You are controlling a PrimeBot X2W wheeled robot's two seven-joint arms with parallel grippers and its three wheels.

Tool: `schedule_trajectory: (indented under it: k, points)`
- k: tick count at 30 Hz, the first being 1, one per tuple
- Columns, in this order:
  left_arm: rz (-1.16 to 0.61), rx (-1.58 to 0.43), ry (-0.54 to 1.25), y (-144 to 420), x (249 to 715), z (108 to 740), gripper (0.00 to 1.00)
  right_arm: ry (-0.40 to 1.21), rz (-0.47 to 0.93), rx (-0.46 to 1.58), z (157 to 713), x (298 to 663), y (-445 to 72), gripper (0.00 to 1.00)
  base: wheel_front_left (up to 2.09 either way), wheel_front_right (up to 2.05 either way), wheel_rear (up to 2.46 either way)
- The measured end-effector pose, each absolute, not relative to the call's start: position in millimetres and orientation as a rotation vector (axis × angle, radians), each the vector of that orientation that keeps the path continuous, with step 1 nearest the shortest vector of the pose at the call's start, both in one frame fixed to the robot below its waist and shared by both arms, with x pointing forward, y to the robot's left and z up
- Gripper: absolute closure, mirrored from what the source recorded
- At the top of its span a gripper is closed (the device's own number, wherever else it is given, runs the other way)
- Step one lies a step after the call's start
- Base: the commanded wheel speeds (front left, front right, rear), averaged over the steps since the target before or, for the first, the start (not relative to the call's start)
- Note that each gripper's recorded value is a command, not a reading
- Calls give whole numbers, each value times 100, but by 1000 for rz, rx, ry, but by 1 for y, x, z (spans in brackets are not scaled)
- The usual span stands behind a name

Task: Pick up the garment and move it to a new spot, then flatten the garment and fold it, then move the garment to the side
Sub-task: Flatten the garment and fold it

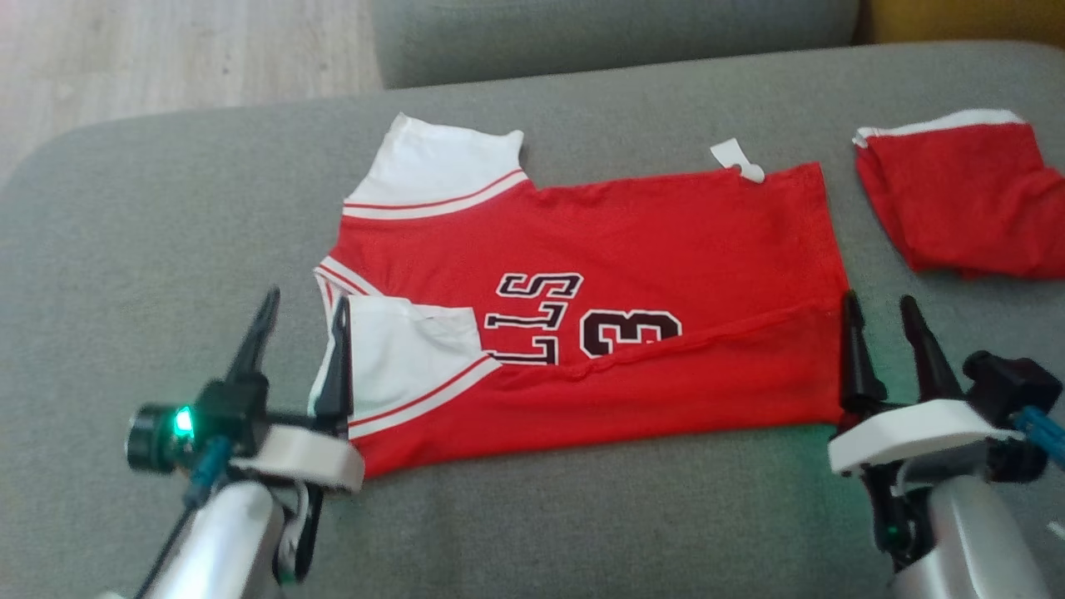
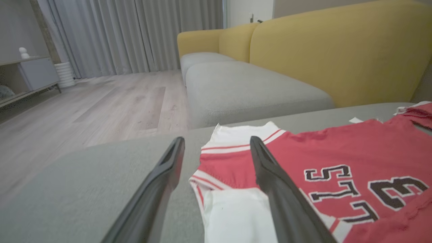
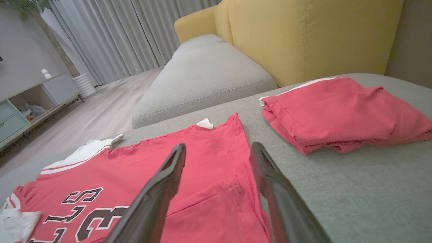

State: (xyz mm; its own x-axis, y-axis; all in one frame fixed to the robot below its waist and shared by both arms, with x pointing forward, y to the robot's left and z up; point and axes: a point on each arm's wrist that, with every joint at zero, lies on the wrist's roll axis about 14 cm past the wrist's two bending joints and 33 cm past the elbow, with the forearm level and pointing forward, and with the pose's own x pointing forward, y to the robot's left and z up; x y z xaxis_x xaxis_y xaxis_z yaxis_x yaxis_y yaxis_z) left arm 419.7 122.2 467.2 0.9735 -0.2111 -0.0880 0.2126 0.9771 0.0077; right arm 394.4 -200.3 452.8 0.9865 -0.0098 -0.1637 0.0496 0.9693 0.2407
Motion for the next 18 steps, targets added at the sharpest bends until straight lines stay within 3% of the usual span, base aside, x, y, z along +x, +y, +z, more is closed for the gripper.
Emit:
schedule_trajectory:
  k: [7,13,18]
  points:
    - [-288,9,-14,104,459,493,0,100,-5,254,458,408,-192,0,0,0,0]
    - [-443,184,-31,90,532,516,0,57,-12,275,462,431,-196,0,0,0,0]
    - [-507,281,184,83,593,481,0,90,-28,279,443,441,-201,0,0,0,0]
